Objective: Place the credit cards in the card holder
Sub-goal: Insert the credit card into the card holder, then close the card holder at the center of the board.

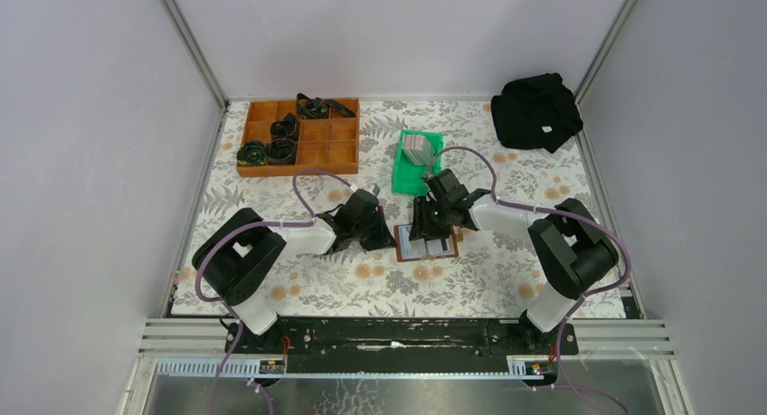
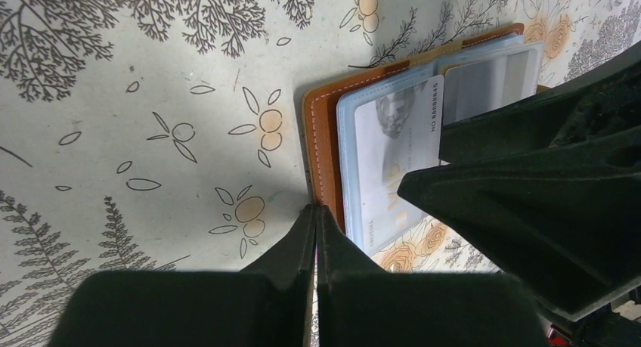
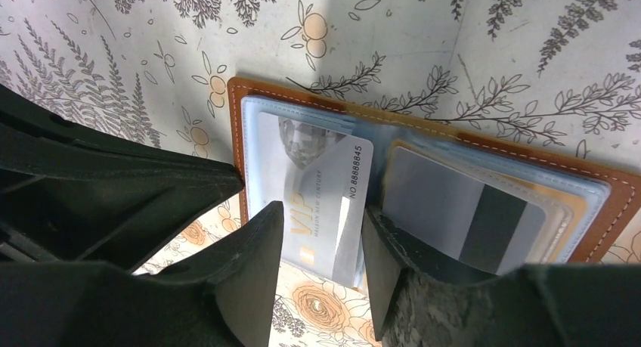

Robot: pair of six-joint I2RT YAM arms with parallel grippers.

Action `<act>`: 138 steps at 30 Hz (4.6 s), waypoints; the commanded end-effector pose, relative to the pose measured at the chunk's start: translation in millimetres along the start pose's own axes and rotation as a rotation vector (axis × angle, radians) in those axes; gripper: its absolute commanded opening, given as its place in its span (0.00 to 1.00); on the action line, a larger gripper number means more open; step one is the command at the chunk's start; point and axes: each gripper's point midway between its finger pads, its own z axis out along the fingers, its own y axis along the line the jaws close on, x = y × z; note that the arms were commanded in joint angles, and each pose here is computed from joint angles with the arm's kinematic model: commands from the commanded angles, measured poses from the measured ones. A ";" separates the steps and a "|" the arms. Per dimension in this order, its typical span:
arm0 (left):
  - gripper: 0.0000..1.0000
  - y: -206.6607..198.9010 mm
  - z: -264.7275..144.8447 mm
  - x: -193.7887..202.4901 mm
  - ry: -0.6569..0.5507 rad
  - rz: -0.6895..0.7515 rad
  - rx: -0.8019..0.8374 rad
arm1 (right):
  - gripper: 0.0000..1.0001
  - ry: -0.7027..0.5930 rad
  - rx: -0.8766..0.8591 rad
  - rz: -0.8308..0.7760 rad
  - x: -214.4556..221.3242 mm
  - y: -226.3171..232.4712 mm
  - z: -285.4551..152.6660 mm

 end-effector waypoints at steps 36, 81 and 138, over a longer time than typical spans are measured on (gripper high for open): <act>0.42 -4.4 -18.8 -23.2 -0.162 -0.065 -0.113 | 0.66 -0.112 0.148 -0.195 -33.1 32.1 -58.3; 0.62 -2.8 -5.2 17.1 -0.005 -0.045 -0.027 | 0.88 -0.149 0.037 0.278 55.4 -78.3 -39.0; 0.56 10.5 9.0 35.4 0.058 -0.072 -0.077 | 0.42 -0.347 0.387 0.116 -13.5 -116.9 -84.1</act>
